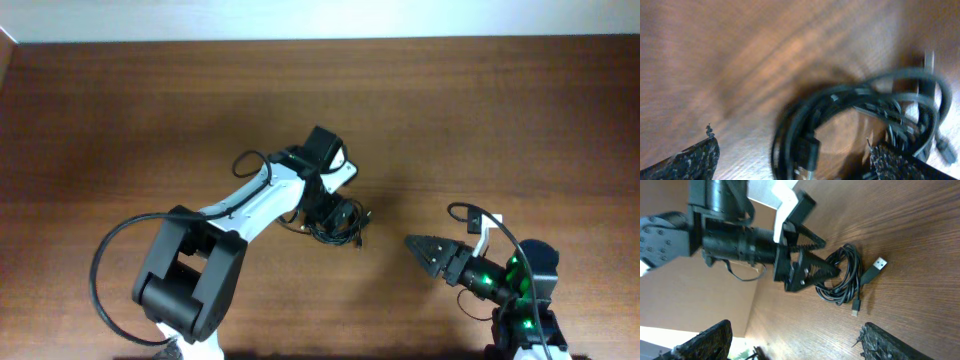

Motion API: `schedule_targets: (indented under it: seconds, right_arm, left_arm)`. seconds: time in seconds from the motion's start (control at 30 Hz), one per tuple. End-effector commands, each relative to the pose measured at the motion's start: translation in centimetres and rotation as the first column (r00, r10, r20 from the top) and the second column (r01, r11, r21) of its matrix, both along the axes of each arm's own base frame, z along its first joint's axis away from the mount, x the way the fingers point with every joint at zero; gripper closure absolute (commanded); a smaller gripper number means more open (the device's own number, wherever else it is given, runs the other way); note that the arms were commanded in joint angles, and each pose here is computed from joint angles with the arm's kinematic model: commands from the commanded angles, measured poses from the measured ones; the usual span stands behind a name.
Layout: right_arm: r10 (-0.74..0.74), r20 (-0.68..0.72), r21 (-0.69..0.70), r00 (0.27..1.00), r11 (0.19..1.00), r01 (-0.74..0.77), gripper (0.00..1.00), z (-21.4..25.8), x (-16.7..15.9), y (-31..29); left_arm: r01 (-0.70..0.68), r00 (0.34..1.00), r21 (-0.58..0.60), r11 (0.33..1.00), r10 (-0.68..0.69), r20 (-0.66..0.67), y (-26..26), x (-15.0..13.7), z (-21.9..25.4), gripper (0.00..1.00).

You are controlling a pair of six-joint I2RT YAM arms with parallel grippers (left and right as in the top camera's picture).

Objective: Untangle cables

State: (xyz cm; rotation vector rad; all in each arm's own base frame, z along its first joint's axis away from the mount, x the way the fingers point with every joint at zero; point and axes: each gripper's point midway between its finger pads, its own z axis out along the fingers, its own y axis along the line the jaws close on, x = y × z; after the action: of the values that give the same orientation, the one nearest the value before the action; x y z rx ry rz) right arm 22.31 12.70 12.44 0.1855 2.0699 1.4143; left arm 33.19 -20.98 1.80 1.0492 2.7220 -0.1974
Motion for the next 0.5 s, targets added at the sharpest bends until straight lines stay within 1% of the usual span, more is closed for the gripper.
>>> schedule_targets:
  seconds: [0.0, 0.03, 0.07, 0.1, 0.13, 0.17, 0.2, 0.23, 0.27, 0.3, 0.33, 0.37, 0.4, 0.43, 0.47]
  right_arm:
    - [0.013, 0.059, -0.044, 0.998, 0.999, -0.011, 0.17, 0.8, 0.9, -0.1]
    - [0.01, 0.06, -0.048, 0.998, 0.999, -0.007, 0.17, 0.8, 1.0, -0.1]
    - [-0.02, 0.053, -0.063, 0.998, 0.998, 0.024, 0.17, 0.5, 1.3, -0.5]
    - [-0.06, 0.026, -0.097, 0.998, 0.993, 0.062, 0.17, -0.2, 1.7, -1.1]
    - [-0.089, 0.008, -0.17, 0.996, 0.981, 0.089, 0.17, -1.0, 2.0, -1.8]
    - [-0.121, -0.021, -0.273, 0.992, 0.956, 0.11, 0.17, -1.7, 2.1, -2.9]
    - [-0.171, -0.042, -0.407, 0.984, 0.903, 0.14, 0.17, -1.7, 2.4, -4.6]
    - [-0.219, -0.043, -0.495, 0.975, 0.852, 0.17, 0.17, -1.1, 2.6, -6.1]
    - [-0.228, -0.021, -0.547, 0.973, 0.817, 0.18, 0.17, 0.0, 2.8, -6.9]
    - [-0.225, -0.005, -0.547, 0.974, 0.816, 0.186, 0.17, 0.9, 3.1, -6.9]
    - [-0.226, -0.007, -0.548, 0.974, 0.816, 0.185, 0.17, 0.9, 3.1, -6.9]
    - [-0.226, -0.015, -0.549, 0.974, 0.816, 0.181, 0.17, 0.8, 2.9, -6.9]
    - [-0.226, -0.022, -0.55, 0.974, 0.816, 0.177, 0.17, 0.7, 2.8, -6.9]
    - [-0.226, -0.03, -0.551, 0.974, 0.817, 0.173, 0.16, 0.5, 2.7, -6.9]
    - [-0.225, -0.039, -0.552, 0.973, 0.817, 0.167, 0.16, 0.4, 2.5, -6.9]
  left_arm:
    - [-0.311, 0.939, -0.165, 0.936, 0.329, 0.095, 0.3, 3.8, 7.8, 0.01]
    - [-0.478, 0.869, -0.206, 0.854, 0.493, 0.03, 1.3, 3.5, 9.0, 0.01]
    - [-0.709, 0.705, -0.15, 0.689, 0.7, -0.116, 2.7, 1.3, 8.6, 0.01]
    - [-0.855, 0.506, 0.003, 0.519, 0.833, -0.223, 4.1, -2.0, 7.2, 0.01]
    - [-0.88, 0.443, 0.056, 0.471, 0.859, -0.255, 4.4, -3.4, 6.5, 0.01]
    - [-0.905, 0.363, 0.108, 0.411, 0.88, -0.307, 4.2, -4.9, 5.2, 0.04]
    - [-0.929, 0.242, 0.181, 0.324, 0.898, -0.367, 4.0, -6.9, 3.6, 0.32]
    - [-0.935, 0.187, 0.196, 0.294, 0.883, -0.43, 3.1, -7.8, 2.5, 0.48]
    - [-0.939, 0.185, 0.167, 0.301, 0.85, -0.493, 1.9, -7.7, 2.0, 0.47]
    - [-0.949, 0.168, 0.15, 0.277, 0.848, -0.502, 1.7, -7.6, 1.0, 0.48]
    - [-0.958, 0.132, 0.158, 0.241, 0.854, -0.503, 1.5, -8.1, -0.1, 0.55]
    - [-0.963, 0.172, 0.097, 0.251, 0.852, -0.494, 1.0, -7.6, -1.1, 0.57]
    - [-0.967, 0.211, 0.029, 0.252, 0.863, -0.458, 1.0, -6.5, -1.5, 0.57]
    - [-0.97, 0.234, -0.029, 0.241, 0.893, -0.384, 1.5, -5.3, -1.8, 0.58]
    - [-0.971, 0.239, -0.053, 0.234, 0.913, -0.332, 2.1, -4.8, -1.9, 0.71]
